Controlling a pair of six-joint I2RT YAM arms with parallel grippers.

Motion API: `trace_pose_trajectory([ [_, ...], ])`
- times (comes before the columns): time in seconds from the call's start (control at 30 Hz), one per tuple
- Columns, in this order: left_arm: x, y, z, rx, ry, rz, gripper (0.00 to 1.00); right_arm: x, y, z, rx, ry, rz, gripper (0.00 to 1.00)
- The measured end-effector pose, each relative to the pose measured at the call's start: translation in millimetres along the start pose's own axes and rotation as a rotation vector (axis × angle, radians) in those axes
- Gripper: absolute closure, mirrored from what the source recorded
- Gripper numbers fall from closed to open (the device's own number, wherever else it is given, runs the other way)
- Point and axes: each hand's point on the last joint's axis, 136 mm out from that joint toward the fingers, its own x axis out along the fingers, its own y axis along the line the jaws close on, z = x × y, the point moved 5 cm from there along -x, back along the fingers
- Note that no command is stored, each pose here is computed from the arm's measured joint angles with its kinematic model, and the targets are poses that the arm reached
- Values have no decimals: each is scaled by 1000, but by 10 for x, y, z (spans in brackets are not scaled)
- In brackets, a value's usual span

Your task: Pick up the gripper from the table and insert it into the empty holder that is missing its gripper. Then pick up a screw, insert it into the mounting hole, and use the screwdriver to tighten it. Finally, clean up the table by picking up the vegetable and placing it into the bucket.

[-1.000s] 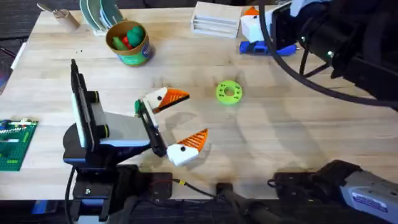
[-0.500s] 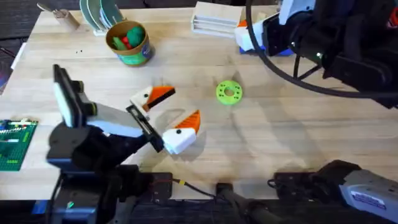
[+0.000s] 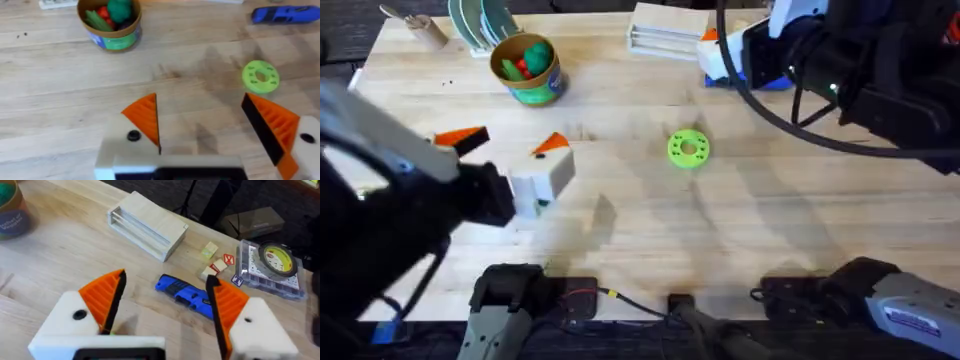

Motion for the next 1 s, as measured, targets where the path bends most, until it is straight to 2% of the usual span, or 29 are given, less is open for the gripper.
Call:
trace_pose_trajectory([
  [0.13, 168, 143, 72, 53, 114, 83, 8, 0, 0, -4, -1, 2, 0, 9],
  [0.37, 438, 270, -52, 73, 302, 127, 8, 0, 1, -10, -1, 5, 1, 8],
  [0.57, 582, 428, -142, 86, 425, 220, 9, 0, 3, -37, -5, 18, 2, 9],
  [0.73, 760, 499, -234, 84, 541, 238, 8, -1, 6, -60, -8, 30, 3, 7],
  [1.0, 1098, 576, -493, 92, 769, 214, 8, -1, 6, -62, -8, 31, 3, 7],
])
